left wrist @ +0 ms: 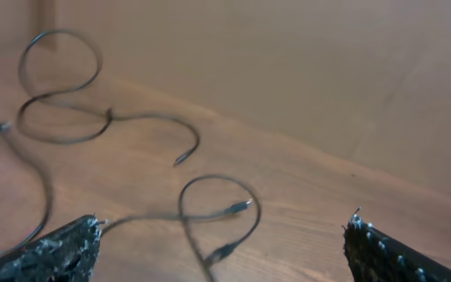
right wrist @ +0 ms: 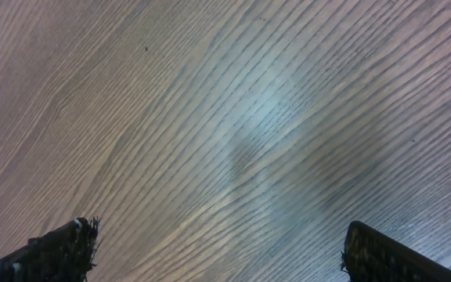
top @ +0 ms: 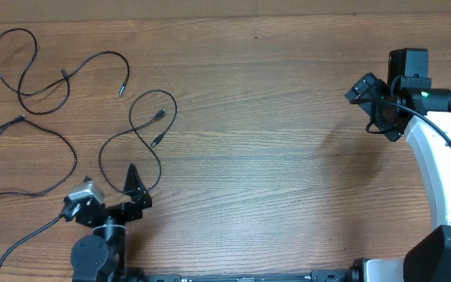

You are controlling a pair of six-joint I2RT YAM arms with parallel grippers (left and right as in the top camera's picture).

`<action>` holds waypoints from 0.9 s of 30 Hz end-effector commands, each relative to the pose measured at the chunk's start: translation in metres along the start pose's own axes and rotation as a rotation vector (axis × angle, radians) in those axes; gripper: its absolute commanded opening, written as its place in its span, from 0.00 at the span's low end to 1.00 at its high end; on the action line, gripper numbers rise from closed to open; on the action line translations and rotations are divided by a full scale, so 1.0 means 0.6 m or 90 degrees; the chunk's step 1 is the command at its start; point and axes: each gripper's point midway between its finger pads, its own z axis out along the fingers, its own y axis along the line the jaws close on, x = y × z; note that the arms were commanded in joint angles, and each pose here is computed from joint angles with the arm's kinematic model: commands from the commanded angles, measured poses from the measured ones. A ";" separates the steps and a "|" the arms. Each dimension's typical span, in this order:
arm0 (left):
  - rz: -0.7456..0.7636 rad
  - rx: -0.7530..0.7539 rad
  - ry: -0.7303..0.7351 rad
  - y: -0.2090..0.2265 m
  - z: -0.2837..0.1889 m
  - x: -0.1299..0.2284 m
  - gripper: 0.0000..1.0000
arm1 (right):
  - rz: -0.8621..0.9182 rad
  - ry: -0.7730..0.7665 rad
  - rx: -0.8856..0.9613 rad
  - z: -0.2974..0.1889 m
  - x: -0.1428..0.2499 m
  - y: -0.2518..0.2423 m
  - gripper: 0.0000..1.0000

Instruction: Untangle cables

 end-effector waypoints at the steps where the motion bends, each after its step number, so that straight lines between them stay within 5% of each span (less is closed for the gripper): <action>1: 0.072 0.059 -0.009 -0.023 0.008 0.010 1.00 | 0.004 -0.020 -0.008 -0.013 -0.014 0.007 1.00; 13: 0.094 0.070 -0.060 -0.016 0.040 0.044 1.00 | 0.004 -0.020 -0.008 -0.013 -0.014 0.007 1.00; 27: 0.097 0.061 -0.010 0.006 0.050 0.087 1.00 | 0.004 -0.020 -0.008 -0.013 -0.014 0.007 1.00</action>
